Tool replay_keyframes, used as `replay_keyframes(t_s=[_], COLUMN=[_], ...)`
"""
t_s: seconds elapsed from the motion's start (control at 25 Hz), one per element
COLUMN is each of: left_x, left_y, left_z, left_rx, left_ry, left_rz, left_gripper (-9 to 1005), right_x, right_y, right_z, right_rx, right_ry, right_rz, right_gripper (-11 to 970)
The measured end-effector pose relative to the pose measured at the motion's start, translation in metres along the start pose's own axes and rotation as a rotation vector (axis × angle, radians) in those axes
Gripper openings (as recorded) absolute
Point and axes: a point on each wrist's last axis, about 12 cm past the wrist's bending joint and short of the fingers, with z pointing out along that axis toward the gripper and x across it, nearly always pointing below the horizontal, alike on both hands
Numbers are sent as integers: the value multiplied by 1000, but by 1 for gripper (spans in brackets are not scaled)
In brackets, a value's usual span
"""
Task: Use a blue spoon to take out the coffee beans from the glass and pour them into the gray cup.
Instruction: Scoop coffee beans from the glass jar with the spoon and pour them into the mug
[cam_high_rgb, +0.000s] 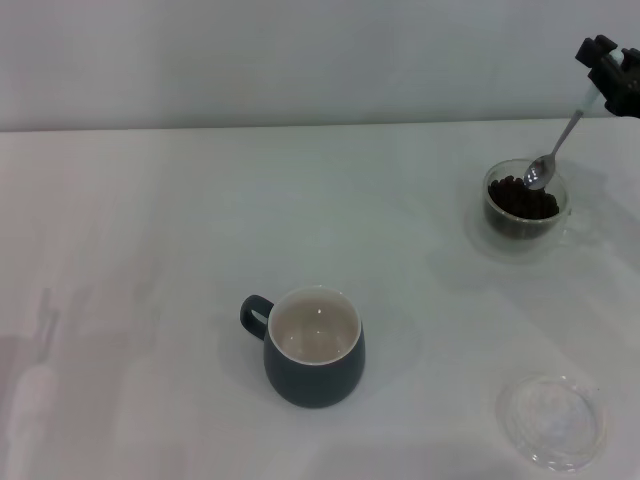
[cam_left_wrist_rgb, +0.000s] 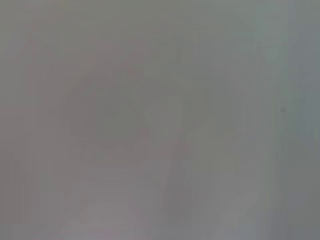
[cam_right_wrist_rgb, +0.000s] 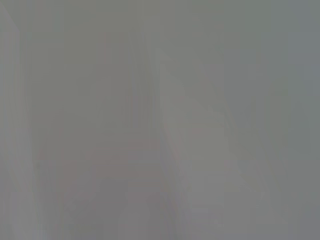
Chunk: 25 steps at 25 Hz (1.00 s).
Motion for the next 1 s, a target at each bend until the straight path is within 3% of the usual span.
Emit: replay_keyframes(t_s=[0.56,1.0], left_x=[0,1], left_y=[0,-1], left_z=[1,2], left_rx=[5,4], left_ry=[4,12], left_rz=[2,1], left_gripper=[731,730], right_x=[14,19], right_y=[5,5], right_z=[6,7], right_rx=[2,22], right_ry=[70,87], right_rz=[-127,-120], right_gripper=[179,184])
